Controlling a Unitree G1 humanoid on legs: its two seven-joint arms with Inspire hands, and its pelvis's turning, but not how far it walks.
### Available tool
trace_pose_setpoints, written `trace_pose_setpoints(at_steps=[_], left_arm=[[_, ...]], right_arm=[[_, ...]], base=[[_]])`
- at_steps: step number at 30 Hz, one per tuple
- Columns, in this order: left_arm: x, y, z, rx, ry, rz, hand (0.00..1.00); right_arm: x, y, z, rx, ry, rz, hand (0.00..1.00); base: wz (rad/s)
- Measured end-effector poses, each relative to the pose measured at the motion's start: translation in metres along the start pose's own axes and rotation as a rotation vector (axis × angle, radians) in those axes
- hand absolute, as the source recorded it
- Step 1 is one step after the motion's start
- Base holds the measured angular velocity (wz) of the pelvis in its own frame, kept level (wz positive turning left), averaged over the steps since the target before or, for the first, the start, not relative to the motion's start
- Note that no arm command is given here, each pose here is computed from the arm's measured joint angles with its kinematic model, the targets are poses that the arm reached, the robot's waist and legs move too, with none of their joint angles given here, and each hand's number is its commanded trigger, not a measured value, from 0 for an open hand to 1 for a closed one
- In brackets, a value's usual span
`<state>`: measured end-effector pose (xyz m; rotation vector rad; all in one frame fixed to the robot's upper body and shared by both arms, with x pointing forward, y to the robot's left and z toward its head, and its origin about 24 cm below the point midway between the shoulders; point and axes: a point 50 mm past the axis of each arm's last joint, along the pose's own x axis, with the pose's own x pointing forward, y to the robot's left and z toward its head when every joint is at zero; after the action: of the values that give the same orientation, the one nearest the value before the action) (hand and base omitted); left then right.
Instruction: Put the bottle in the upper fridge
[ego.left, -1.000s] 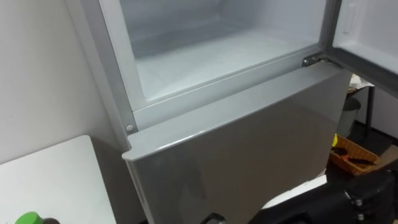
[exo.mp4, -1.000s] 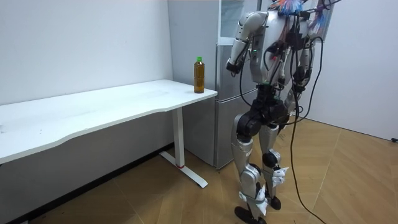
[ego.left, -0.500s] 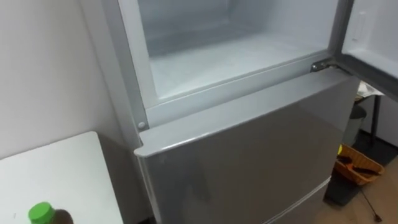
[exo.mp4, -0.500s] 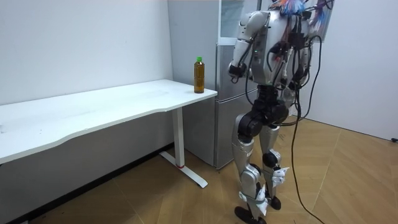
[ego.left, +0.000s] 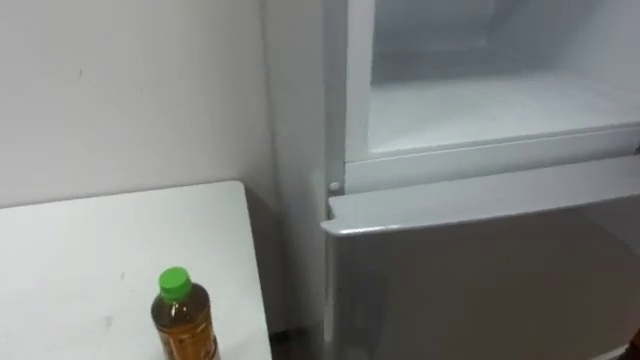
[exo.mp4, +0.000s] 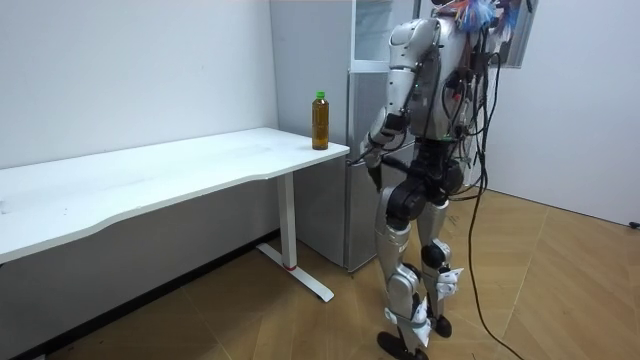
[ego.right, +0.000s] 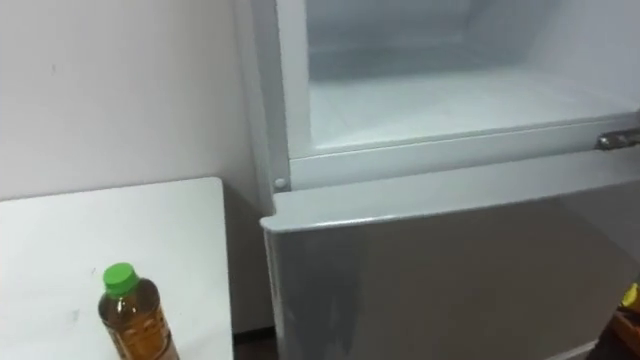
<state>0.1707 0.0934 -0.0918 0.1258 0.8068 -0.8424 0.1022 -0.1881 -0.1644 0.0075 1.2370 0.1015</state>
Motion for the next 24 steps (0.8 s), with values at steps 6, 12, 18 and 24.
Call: trace_pose_setpoints(at_steps=[6,12,18,24], left_arm=[[-0.013,0.016,-0.057,-0.108,0.168,0.192,0.0],[-0.033,0.018,-0.112,-0.259,0.321,0.35,0.0],[-0.044,0.011,-0.139,-0.463,0.31,0.517,0.0],[-0.057,0.003,-0.158,-0.619,0.304,0.648,0.0]], right_arm=[[0.0,0.0,-0.001,-0.014,-0.001,-0.018,0.0],[-0.001,-0.003,-0.004,-0.041,0.012,-0.039,0.0],[-0.003,-0.005,-0.015,0.003,0.025,-0.047,0.0],[-0.005,-0.009,-0.023,0.021,0.02,-0.067,0.0]], base=[[0.08],[0.05],[0.12],[0.04]])
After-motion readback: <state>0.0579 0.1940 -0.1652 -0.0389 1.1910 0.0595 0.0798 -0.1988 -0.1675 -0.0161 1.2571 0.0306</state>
